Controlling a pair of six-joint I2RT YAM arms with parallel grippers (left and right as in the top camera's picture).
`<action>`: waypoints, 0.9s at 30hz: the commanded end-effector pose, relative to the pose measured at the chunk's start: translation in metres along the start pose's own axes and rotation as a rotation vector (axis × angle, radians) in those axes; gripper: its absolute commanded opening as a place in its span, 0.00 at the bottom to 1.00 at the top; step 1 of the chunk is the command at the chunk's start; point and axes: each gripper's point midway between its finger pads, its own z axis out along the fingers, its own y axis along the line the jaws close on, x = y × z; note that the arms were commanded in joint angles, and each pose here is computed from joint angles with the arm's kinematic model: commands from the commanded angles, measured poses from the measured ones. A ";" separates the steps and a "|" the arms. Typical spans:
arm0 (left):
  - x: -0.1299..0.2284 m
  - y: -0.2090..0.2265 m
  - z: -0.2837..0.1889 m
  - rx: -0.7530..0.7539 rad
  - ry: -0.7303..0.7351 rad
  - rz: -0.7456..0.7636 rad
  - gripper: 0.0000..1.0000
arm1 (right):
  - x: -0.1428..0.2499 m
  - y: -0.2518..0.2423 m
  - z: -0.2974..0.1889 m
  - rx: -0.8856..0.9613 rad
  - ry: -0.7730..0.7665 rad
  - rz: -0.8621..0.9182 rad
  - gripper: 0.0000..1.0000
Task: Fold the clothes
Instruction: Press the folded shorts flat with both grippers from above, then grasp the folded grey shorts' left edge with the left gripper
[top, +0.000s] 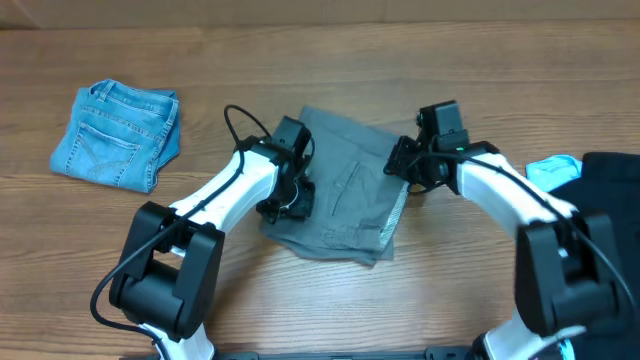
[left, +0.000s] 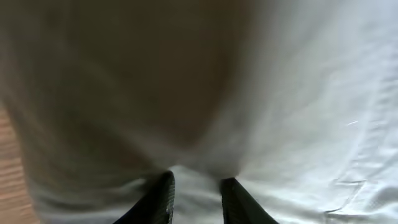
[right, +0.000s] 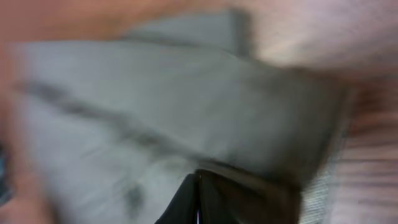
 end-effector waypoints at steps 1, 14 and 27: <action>0.005 0.014 0.001 -0.060 0.001 -0.020 0.30 | -0.013 -0.057 0.021 0.137 -0.008 0.152 0.04; -0.028 0.034 -0.063 0.012 -0.018 -0.113 0.45 | -0.001 0.003 -0.096 -0.179 0.119 -0.026 0.07; -0.052 0.030 -0.095 0.340 -0.072 -0.056 0.35 | 0.130 0.001 -0.053 0.050 0.397 -0.062 0.13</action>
